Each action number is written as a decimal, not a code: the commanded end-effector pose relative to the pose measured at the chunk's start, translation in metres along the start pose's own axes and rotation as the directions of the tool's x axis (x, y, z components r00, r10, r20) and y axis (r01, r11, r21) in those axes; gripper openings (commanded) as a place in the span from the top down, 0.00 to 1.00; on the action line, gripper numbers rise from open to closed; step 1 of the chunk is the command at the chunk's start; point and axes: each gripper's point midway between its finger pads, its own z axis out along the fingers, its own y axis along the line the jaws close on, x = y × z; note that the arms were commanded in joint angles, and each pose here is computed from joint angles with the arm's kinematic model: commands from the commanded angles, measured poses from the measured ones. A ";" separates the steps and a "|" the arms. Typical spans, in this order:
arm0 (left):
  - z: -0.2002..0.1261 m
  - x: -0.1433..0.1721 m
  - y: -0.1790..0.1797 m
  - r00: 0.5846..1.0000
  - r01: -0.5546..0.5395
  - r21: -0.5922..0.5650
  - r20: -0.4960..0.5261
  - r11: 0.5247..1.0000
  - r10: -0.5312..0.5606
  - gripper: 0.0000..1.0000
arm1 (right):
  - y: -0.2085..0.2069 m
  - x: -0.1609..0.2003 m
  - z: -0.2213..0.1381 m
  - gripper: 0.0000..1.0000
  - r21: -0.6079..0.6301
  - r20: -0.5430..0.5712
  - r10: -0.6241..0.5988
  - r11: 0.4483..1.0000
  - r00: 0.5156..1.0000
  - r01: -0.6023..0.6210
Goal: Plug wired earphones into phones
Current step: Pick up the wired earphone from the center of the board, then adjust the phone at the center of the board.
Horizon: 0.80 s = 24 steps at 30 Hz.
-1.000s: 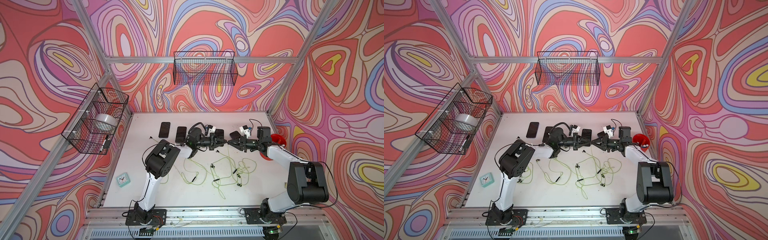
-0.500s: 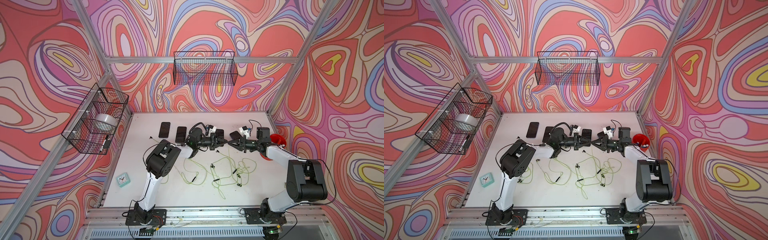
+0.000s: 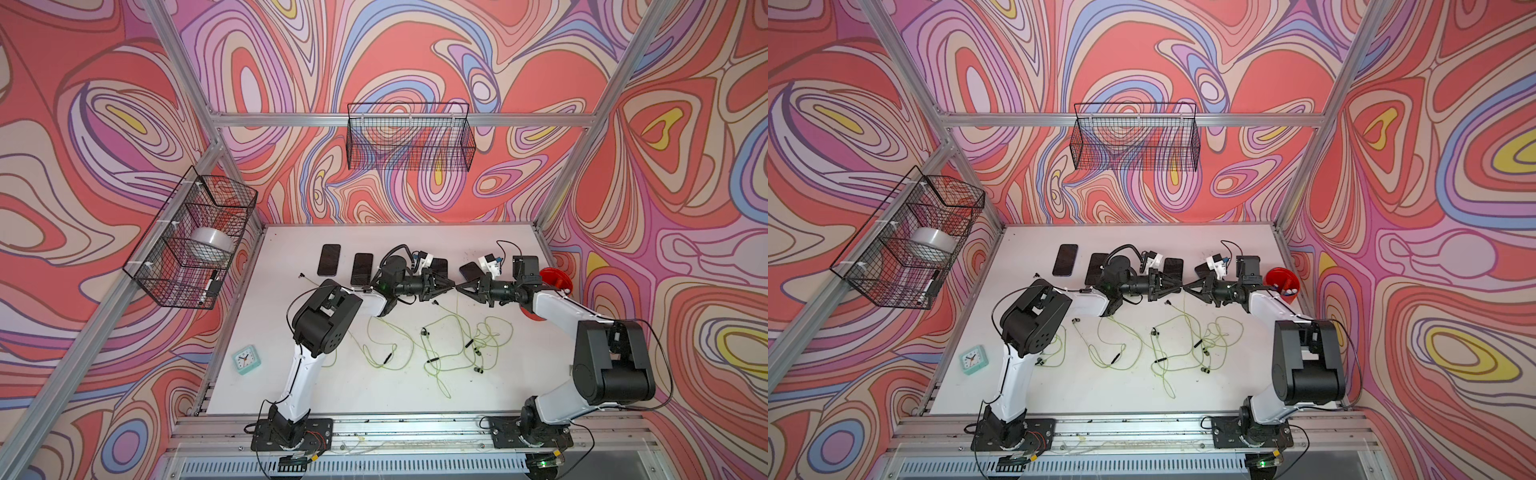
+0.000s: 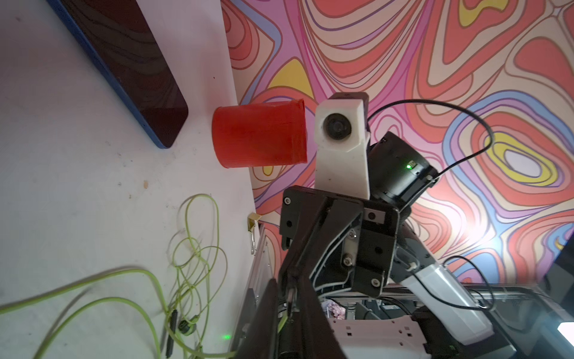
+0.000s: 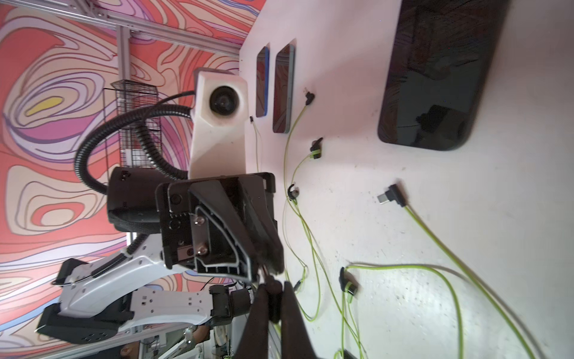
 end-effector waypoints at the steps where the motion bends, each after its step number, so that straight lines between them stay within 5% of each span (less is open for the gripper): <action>1: -0.010 -0.013 -0.012 0.996 -0.078 -0.041 0.045 0.996 0.079 0.65 | -0.009 -0.014 -0.018 1.00 0.195 0.064 -0.096 0.977 0.993 0.082; 7: -0.021 -0.022 0.013 0.991 -0.068 -0.274 0.090 0.959 0.096 0.49 | -0.052 -0.043 -0.061 1.00 0.573 0.196 -0.170 0.819 0.966 0.028; 10: -0.038 -0.032 0.033 0.981 -0.053 -0.469 0.139 0.881 0.133 0.40 | -0.059 -0.057 -0.077 1.00 0.649 0.257 -0.216 0.761 0.942 -0.003; 12: -0.049 -0.037 0.043 0.964 -0.128 -0.625 0.105 0.770 0.245 0.28 | -0.064 -0.061 -0.083 1.00 0.681 0.269 -0.227 0.732 0.936 -0.018; 14: -0.059 -0.043 0.055 0.931 -0.214 -0.767 0.027 0.604 0.364 0.19 | -0.064 -0.061 -0.083 1.00 0.686 0.265 -0.229 0.727 0.937 -0.016; 18: -0.059 -0.054 0.069 0.883 -0.329 -0.874 -0.151 0.356 0.445 0.06 | -0.062 -0.050 -0.084 1.00 0.670 0.267 -0.220 0.742 0.938 -0.016; 21: -0.056 -0.066 0.075 0.860 -0.379 -0.895 -0.247 0.235 0.446 0.00 | -0.065 -0.042 -0.097 1.00 0.713 0.277 -0.245 0.701 0.929 -0.028; 24: -0.049 -0.073 0.078 0.860 -0.385 -0.897 -0.261 0.219 0.439 0.00 | -0.068 -0.048 -0.107 1.00 0.763 0.261 -0.285 0.646 0.922 -0.016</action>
